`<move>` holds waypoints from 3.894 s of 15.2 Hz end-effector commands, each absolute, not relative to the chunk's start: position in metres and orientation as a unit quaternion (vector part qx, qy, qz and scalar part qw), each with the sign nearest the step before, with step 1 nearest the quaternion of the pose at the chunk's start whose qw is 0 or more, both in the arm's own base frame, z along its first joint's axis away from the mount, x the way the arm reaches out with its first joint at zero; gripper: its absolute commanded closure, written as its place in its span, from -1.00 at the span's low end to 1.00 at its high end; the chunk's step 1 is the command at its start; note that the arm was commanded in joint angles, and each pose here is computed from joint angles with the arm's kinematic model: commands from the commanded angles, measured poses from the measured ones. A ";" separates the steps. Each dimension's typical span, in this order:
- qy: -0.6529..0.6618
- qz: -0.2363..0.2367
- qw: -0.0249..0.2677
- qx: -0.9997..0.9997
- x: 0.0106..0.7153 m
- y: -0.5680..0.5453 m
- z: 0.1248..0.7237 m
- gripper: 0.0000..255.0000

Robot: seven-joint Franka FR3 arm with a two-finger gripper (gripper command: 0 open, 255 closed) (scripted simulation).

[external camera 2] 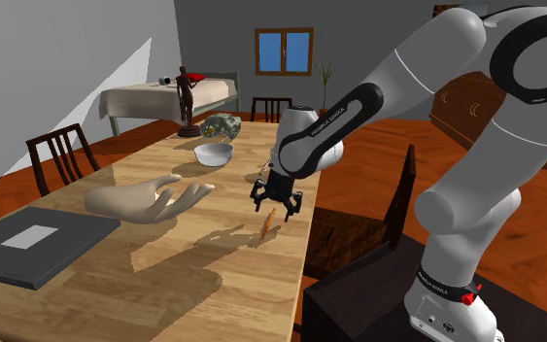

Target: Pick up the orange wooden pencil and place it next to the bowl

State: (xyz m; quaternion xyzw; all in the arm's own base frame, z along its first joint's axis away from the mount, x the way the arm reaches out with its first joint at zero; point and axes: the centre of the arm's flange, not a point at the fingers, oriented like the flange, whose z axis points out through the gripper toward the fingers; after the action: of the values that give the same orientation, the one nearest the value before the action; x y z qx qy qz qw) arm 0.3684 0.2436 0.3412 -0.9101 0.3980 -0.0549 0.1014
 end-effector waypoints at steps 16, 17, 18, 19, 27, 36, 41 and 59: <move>0.398 -0.055 0.102 -0.910 0.369 0.244 0.339 1.00; 0.398 -0.055 0.102 -0.910 0.369 0.244 0.344 1.00; 0.398 -0.055 0.102 -0.910 0.369 0.244 0.350 1.00; 0.398 -0.055 0.102 -0.910 0.369 0.244 0.355 1.00; 0.398 -0.055 0.102 -0.910 0.369 0.244 0.397 1.00; 0.398 -0.055 0.102 -0.910 0.369 0.244 0.445 1.00; 0.398 -0.055 0.102 -0.910 0.369 0.244 0.471 1.00; 0.398 -0.055 0.102 -0.910 0.566 0.264 0.483 1.00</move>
State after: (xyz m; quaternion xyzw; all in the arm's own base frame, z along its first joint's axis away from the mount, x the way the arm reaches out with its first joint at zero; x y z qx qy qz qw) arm 0.5494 0.2638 0.4850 -0.9104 0.3970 -0.0539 0.1027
